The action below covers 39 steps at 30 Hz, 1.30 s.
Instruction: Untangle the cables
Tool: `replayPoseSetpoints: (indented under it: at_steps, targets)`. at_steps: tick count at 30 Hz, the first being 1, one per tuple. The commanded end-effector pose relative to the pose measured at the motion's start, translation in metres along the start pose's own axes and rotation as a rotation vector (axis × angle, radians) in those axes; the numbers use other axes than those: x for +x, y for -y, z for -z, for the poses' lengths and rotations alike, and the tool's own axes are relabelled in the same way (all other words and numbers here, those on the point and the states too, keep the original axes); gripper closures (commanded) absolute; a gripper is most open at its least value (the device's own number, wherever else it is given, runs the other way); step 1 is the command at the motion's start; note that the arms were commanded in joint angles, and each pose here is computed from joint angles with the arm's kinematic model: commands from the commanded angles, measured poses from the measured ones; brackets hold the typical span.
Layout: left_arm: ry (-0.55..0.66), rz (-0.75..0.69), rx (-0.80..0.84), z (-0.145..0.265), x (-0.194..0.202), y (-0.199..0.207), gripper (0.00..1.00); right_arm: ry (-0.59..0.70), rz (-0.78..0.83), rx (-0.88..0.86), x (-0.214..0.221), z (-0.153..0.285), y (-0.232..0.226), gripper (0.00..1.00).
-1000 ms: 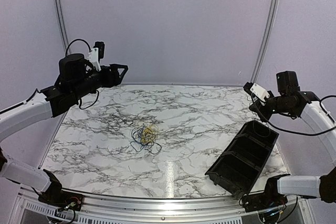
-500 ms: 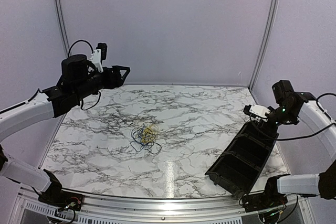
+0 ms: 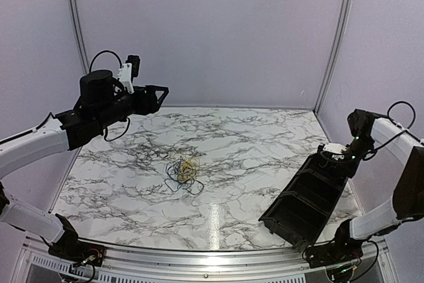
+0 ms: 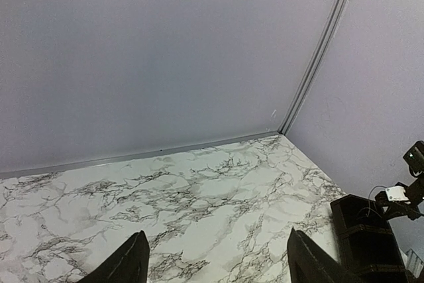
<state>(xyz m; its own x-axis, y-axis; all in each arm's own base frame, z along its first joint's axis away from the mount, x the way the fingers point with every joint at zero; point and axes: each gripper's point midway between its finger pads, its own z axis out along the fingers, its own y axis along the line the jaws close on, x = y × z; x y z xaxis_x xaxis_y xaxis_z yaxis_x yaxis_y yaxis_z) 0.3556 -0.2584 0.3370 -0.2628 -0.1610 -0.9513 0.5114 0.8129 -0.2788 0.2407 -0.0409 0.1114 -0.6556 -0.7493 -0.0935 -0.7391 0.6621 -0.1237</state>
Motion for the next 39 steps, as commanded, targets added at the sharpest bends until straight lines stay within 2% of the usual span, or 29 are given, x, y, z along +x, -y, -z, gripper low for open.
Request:
replayPoseSetpoints:
  at_steps: [1, 4, 9, 11, 15, 19, 24, 30, 35, 39]
  targets:
    - [0.001, -0.021, -0.004, 0.0, -0.003, 0.002, 0.26, -0.014, 0.016, -0.005, 0.003, 0.001, 0.008, 1.0]
    - [-0.006, -0.023, -0.005, -0.001, 0.0, 0.002, 0.26, -0.008, 0.005, -0.024, 0.0, -0.004, 0.008, 1.0]
    - [-0.012, -0.027, -0.009, -0.003, 0.003, 0.002, 0.25, -0.035, 0.0, -0.041, 0.003, -0.013, 0.009, 0.79]
    - [-0.015, -0.029, -0.007, -0.004, 0.004, 0.003, 0.25, -0.034, 0.0, -0.03, 0.002, -0.011, 0.011, 0.74]
    - [-0.016, -0.031, -0.006, -0.004, 0.005, 0.003, 0.25, -0.017, 0.01, 0.0, -0.001, 0.0, 0.015, 0.68]
    - [-0.019, -0.031, -0.004, -0.005, 0.006, 0.004, 0.25, 0.026, 0.004, 0.007, -0.01, 0.019, 0.019, 0.67]
    - [-0.038, -0.019, -0.017, -0.009, 0.011, 0.001, 0.25, 0.201, -0.02, -0.031, -0.049, 0.054, 0.017, 0.64]
    - [-0.125, -0.007, -0.092, -0.024, 0.028, -0.01, 0.27, 0.471, 0.052, -0.064, -0.125, 0.088, -0.008, 0.63]
    - [-0.293, -0.022, -0.211, -0.038, 0.059, -0.023, 0.3, 0.713, 0.162, -0.141, -0.198, 0.115, -0.047, 0.67]
    - [-0.4, 0.013, -0.227, -0.037, 0.09, -0.025, 0.31, 0.844, 0.257, -0.216, -0.246, 0.13, -0.087, 0.72]
